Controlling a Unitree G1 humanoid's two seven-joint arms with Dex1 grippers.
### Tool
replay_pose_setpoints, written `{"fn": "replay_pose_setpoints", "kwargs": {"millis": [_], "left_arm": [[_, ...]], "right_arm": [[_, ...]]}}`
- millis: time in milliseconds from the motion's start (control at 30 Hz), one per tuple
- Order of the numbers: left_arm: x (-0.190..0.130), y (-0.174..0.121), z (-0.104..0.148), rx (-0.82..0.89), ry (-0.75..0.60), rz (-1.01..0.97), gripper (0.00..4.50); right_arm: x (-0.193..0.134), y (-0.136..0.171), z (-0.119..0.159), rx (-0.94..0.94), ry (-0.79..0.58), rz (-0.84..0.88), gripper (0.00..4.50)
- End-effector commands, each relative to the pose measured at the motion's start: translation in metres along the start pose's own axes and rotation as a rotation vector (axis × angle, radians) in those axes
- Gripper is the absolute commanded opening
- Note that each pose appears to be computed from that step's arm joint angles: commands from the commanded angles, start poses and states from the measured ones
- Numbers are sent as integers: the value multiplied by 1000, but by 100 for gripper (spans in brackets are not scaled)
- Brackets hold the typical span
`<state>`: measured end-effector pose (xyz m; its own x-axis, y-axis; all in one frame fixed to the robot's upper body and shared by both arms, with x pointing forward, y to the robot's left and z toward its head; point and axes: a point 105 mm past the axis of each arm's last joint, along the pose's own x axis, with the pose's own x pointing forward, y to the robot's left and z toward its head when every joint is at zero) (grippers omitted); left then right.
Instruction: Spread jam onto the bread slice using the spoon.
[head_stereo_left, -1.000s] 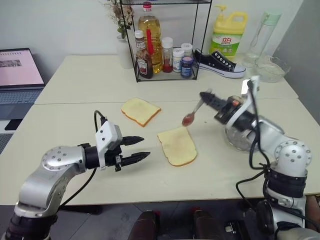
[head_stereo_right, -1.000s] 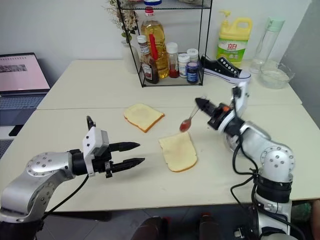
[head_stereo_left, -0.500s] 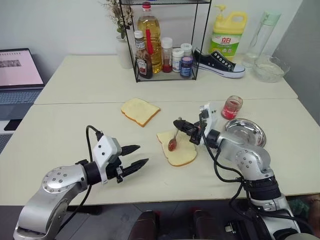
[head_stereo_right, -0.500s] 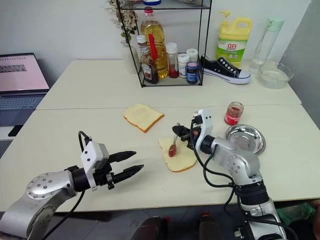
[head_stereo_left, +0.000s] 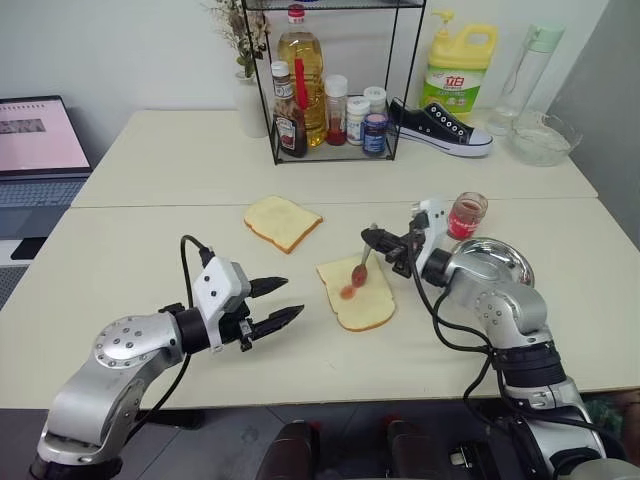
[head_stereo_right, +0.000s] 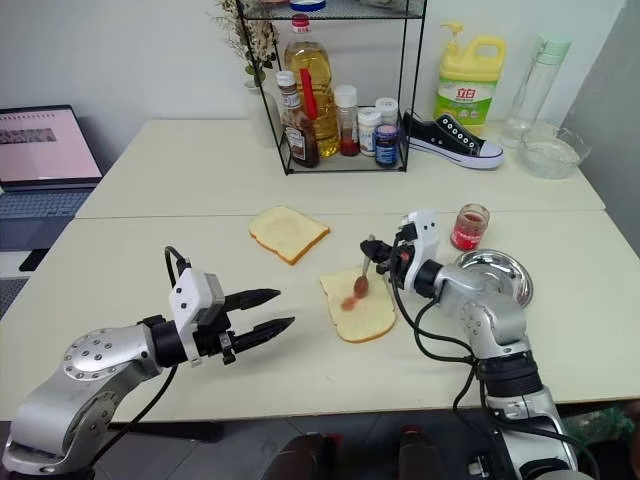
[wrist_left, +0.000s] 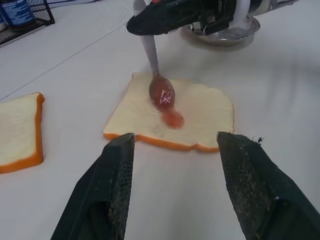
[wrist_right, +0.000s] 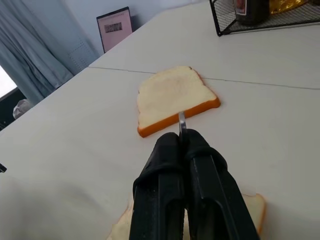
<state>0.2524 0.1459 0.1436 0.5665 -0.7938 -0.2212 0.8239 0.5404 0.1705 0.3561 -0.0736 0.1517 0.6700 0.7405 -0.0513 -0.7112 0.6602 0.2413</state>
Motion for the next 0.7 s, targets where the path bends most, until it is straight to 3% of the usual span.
{"fn": "replay_pose_setpoints", "kwargs": {"millis": [33, 233, 367, 567, 700], "left_arm": [[5, -1, 10, 42, -32, -35, 273], [11, 2, 14, 56, -45, -55, 273], [9, 1, 14, 55, -38, -75, 273], [8, -2, 12, 48, -30, -95, 273], [9, -2, 13, 48, -31, -97, 273]], "right_arm": [[-11, -14, 24, -49, -61, -60, 2], [-22, -15, 40, 23, -114, -58, 2], [-30, -1, 47, 127, -130, 23, 2], [-31, 16, 22, 157, -35, 98, 2], [-23, 15, 3, 63, 28, 72, 2]]}}
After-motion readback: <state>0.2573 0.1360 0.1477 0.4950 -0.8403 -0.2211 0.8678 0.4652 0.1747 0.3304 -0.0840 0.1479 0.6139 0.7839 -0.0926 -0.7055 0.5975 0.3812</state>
